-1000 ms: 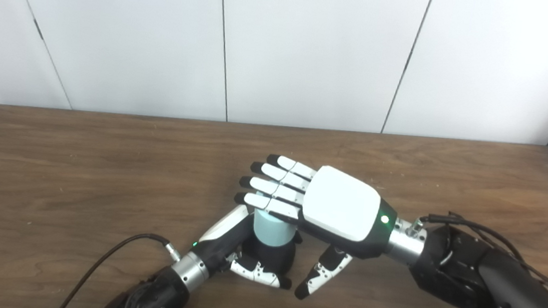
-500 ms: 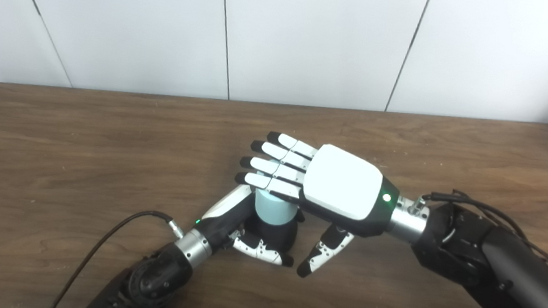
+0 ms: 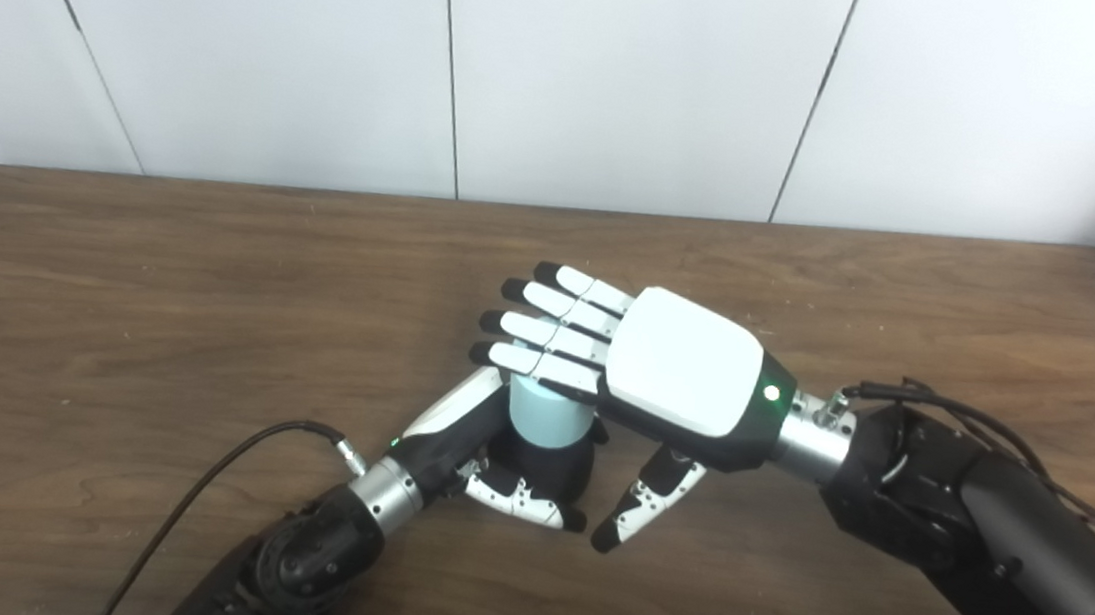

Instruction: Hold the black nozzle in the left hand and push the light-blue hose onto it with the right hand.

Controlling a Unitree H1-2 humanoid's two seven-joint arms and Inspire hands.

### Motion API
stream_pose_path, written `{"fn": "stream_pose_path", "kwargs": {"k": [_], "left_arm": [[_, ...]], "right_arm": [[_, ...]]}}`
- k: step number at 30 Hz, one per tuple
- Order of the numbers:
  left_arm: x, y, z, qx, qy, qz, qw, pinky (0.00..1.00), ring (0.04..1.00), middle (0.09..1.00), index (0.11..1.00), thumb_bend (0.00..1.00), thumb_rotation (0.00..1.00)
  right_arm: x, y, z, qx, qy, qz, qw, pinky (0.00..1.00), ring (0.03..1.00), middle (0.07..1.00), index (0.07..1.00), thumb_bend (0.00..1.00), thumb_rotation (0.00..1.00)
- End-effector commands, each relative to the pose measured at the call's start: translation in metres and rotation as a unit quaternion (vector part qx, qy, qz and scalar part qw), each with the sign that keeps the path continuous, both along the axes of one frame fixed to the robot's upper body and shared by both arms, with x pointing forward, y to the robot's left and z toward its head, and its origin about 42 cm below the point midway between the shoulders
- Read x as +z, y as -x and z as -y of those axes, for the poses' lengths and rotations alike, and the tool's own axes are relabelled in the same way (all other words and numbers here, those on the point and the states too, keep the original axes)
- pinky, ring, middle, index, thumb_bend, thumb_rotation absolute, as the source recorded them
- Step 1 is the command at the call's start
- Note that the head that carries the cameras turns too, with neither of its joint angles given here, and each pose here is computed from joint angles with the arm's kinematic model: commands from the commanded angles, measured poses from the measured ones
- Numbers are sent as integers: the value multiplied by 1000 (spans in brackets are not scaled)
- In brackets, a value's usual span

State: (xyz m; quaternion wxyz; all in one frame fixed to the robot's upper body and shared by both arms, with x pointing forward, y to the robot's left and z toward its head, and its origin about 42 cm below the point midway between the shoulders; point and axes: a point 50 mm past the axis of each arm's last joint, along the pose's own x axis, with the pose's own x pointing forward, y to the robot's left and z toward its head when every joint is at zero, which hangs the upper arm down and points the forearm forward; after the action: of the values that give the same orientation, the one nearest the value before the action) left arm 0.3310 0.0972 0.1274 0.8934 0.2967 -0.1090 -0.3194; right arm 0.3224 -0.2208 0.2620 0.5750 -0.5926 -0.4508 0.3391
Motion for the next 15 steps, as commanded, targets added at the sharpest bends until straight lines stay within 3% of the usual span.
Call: {"fn": "stream_pose_path", "kwargs": {"k": [1, 15], "left_arm": [[-20, 3, -13, 9, -44, -40, 998, 1000, 950, 836, 487, 523, 75], [-19, 4, -13, 8, -42, -40, 998, 1000, 950, 833, 487, 523, 76]], "right_arm": [[-42, 9, 13, -7, 104, -64, 992, 981, 990, 960, 890, 765, 495], [-50, 4, 16, -14, 89, -114, 989, 951, 992, 961, 900, 775, 467]]}}
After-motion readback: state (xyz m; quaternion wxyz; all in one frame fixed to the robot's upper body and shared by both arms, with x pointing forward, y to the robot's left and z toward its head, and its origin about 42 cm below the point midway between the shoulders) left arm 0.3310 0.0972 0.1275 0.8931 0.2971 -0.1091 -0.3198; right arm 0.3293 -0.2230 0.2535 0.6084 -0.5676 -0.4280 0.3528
